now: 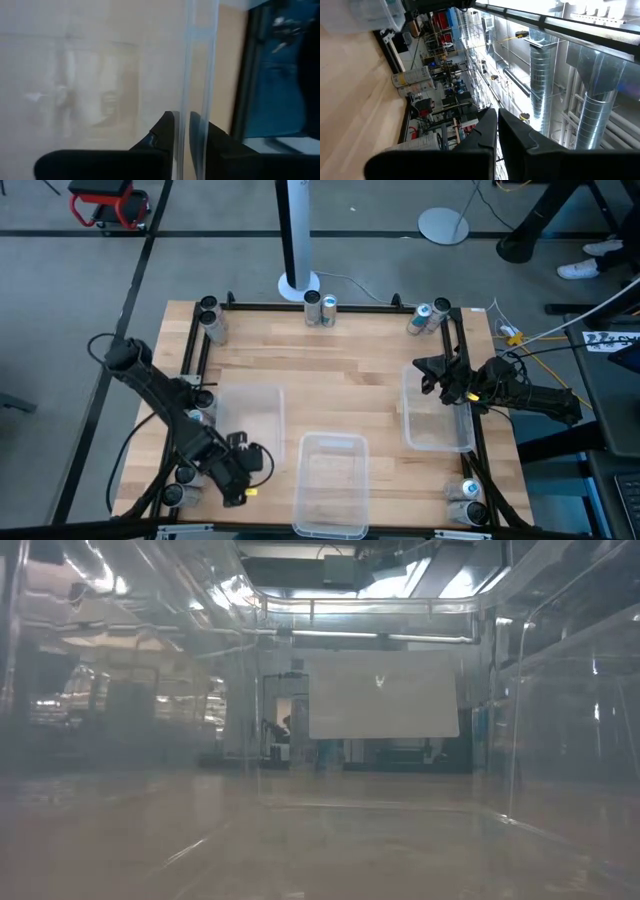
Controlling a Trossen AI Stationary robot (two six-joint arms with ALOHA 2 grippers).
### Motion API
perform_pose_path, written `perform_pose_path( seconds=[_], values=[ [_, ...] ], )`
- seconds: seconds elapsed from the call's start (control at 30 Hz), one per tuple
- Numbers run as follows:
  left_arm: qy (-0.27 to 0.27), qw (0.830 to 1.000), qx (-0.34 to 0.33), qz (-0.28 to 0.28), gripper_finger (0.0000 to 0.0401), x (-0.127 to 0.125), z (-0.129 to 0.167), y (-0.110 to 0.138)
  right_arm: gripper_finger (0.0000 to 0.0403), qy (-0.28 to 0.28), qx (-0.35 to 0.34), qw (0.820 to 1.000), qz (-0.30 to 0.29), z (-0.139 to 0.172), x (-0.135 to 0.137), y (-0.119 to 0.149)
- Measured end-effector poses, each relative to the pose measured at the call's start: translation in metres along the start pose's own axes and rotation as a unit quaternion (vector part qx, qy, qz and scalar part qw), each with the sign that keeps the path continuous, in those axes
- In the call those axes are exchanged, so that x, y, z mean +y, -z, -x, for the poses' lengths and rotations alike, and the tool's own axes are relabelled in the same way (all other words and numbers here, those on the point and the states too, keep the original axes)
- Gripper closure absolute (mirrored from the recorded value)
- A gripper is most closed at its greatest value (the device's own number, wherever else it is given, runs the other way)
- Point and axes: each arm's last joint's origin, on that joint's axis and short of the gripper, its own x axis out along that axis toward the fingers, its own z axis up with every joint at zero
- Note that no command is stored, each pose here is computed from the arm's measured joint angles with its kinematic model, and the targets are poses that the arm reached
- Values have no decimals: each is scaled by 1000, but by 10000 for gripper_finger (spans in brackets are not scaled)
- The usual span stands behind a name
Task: Sort soda cans
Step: Move the top transparent bin to the bottom left of the table
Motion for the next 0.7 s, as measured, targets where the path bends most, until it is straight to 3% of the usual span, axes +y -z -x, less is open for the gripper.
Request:
perform_pose_path(
  seconds=[0.3, 0.7],
  values=[
    [86, 996, -21, 14, 355, -28, 0, 14, 384, -5, 1, 1000, -7, 0, 1, 0],
    [118, 990, -48, 54, 289, -46, -13, 18, 384, -16, 4, 1000, -22, 0, 3, 1]
  ],
)
